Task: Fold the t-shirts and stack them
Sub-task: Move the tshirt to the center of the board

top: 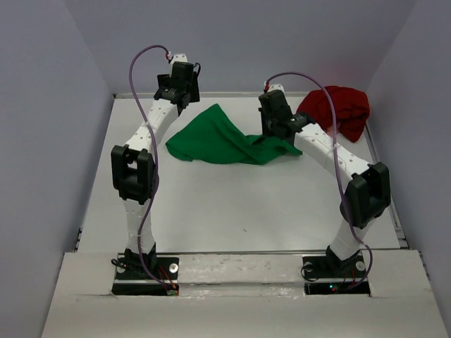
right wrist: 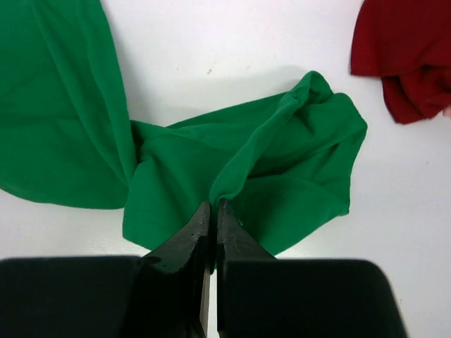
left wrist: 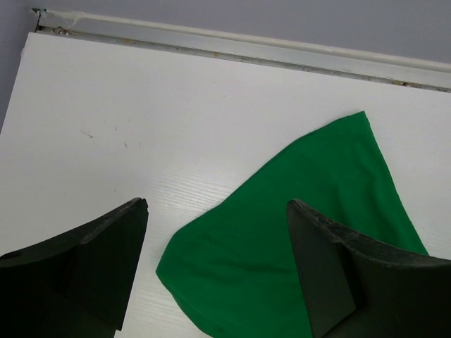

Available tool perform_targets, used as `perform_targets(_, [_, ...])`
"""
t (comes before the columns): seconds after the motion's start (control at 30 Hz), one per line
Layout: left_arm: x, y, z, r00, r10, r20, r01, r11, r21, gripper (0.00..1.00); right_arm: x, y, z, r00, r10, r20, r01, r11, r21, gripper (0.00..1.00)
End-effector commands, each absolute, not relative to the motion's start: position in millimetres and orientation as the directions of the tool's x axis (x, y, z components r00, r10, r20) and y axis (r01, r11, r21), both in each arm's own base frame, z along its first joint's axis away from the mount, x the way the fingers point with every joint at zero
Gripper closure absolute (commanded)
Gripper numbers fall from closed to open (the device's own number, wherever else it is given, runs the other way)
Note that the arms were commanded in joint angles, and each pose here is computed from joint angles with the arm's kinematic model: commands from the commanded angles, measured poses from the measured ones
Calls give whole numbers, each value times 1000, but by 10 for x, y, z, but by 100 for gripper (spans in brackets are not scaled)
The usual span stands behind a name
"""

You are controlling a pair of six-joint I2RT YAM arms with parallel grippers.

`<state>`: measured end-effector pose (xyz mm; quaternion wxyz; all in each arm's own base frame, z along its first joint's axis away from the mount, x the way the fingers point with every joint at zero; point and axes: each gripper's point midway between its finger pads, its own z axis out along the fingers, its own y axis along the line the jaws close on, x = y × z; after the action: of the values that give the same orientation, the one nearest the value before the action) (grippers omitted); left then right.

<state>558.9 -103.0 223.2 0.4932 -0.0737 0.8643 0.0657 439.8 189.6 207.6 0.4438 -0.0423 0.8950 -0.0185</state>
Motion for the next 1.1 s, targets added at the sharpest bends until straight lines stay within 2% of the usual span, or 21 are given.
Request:
perform_targets(0.0, [5478, -1056, 2631, -436, -81, -896, -194, 981, 6, 11, 4131, 1863, 1988, -632, -53, -773, 8, 997, -75, 99])
perform_targets(0.07, [5464, -1054, 2695, -426, -75, -902, -190, 982, 8, 11, 3961, 1876, 1837, -654, -74, -753, -2, 995, -96, 93])
perform_targets(0.13, [5463, -1054, 2731, -419, -71, -905, -186, 982, 9, 11, 3779, 1929, 1731, -666, -78, -741, 3, 994, -107, 77])
perform_targets(0.17, [5462, -1050, 2753, -416, -69, -907, -186, 982, 10, 11, 3646, 1913, 1642, -681, -82, -727, 1, 994, -113, 68])
perform_targets(0.2, [5464, -1050, 2767, -412, -69, -909, -186, 983, 9, 11, 3495, 2035, 1615, -683, -104, -723, -29, 993, -116, 53])
perform_targets(0.23, [5471, -1054, 2775, -410, -69, -910, -184, 983, 9, 11, 3365, 2061, 1579, -684, -97, -723, -25, 994, -109, 46])
perform_targets(0.3, [5490, -1062, 2763, -410, -67, -909, -182, 983, 9, 11, 3172, 2171, 1606, -658, -109, -745, -27, 992, -122, 22])
perform_targets(0.37, [5506, -1069, 2749, -411, -66, -909, -180, 984, 10, 11, 3116, 2134, 1574, -657, -98, -747, -10, 993, -121, 17])
perform_targets(0.47, [5570, -1109, 2731, -410, -74, -909, -175, 985, -1, 11, 3216, 2105, 1636, -627, -144, -766, -9, 984, -178, 15])
perform_targets(0.53, [5595, -1191, 2700, -419, -70, -905, -157, 988, -4, 11, 3276, 2140, 1659, -629, -170, -759, -15, 978, -207, 18])
perform_targets(0.63, [5592, -1219, 2658, -424, -48, -904, -159, 987, 22, 11, 3161, 2276, 1591, -657, -84, -749, -37, 996, -79, 24])
perform_targets(0.7, [5600, -1227, 2630, -426, -44, -904, -158, 987, 26, 11, 3110, 2293, 1504, -651, -55, -757, -49, 998, -31, 35])
perform_targets(0.8, [5622, -1247, 2601, -430, -47, -902, -154, 988, 22, 11, 3186, 2115, 1285, -676, -43, -735, -8, 999, -51, 53])
perform_targets(0.93, [5640, -1263, 2585, -426, -53, -903, -152, 988, 13, 11, 3262, 2090, 1144, -698, -41, -715, -10, 999, -48, 65])
perform_targets(0.97, [5653, -1274, 2581, -426, -46, -903, -148, 989, 20, 11, 3297, 2066, 1122, -702, -39, -712, -12, 999, -42, 65])
perform_targets(1.07, [5764, -1330, 2545, -450, -3, -893, -98, 994, 46, 10, 3362, 2073, 1097, -708, -45, -704, -32, 999, -33, 56])
